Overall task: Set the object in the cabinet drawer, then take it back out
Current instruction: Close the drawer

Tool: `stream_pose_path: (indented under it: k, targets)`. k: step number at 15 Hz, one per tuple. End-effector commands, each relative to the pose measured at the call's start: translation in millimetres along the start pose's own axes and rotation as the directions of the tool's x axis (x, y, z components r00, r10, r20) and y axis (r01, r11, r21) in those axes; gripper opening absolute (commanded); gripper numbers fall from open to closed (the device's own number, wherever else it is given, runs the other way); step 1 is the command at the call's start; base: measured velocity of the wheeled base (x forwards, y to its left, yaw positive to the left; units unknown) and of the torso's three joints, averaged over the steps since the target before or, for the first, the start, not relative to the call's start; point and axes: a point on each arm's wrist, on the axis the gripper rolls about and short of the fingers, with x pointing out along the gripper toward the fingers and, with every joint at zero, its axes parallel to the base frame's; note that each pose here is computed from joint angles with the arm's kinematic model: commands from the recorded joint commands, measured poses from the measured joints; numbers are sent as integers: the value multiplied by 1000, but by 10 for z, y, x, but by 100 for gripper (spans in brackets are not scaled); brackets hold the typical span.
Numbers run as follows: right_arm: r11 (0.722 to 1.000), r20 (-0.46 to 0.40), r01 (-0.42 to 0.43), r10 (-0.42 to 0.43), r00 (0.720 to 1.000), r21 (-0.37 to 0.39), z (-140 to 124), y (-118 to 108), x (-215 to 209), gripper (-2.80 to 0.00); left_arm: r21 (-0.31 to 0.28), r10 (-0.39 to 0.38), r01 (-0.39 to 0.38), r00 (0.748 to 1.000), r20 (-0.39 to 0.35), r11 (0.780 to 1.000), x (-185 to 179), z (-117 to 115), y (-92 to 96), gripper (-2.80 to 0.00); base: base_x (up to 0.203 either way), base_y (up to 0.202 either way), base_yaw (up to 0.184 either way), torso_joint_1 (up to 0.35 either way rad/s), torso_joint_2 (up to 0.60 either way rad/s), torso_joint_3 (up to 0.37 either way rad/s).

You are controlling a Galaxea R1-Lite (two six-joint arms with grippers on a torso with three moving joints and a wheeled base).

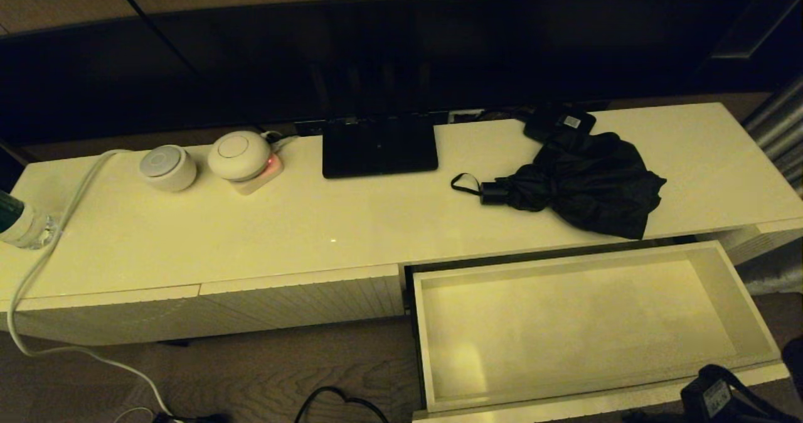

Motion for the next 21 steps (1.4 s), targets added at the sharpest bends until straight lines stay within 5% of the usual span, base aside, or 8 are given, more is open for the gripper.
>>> stream_pose_path:
  k: [1, 5, 13, 21]
  targets:
    - [994, 45, -110, 110, 993, 7, -12, 119, 120, -280, 0, 1, -1, 1000, -3, 1000, 2, -9, 0, -280, 0, 0, 0, 0, 0, 0]
    - [971, 40, -237, 236, 971, 16, -60, 278, 269, -280, 0, 1, -1, 1000, -3, 1000, 2, -9, 0, -280, 0, 0, 0, 0, 0, 0]
    - [954, -44, -286, 291, 956, 86, -179, 227, 628, -280, 0, 1, -1, 1000, -3, 1000, 2, -9, 0, -280, 0, 0, 0, 0, 0, 0]
    - [990, -158, -80, 98, 983, 113, -257, -202, 896, -280, 0, 1, -1, 1000, -3, 1000, 2, -9, 0, -280, 0, 0, 0, 0, 0, 0]
